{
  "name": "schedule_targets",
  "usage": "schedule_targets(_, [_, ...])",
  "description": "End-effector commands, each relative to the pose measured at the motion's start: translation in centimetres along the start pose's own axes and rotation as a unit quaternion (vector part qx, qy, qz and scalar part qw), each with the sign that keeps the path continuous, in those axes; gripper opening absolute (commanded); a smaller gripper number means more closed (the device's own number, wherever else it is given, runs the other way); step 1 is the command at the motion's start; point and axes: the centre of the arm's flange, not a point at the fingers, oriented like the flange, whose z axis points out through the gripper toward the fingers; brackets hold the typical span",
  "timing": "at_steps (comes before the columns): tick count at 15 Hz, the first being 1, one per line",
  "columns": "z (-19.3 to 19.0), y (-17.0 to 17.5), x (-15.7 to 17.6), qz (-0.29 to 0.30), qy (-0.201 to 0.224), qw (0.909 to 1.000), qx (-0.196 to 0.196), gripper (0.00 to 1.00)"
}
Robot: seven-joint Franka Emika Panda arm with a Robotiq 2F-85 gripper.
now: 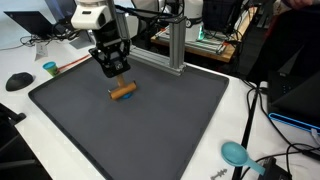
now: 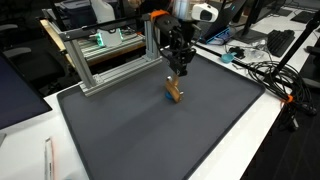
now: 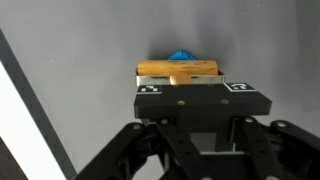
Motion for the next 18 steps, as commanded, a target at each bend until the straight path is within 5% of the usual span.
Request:
schedule_targets(1, [3.2,0.3,0.6,-0.017,-0.01,0.9996,0.02,0.22])
schedule_targets(18, [5.4,-0.7,2.1,-0.032,-0.003,0.9989,0.035,0.22])
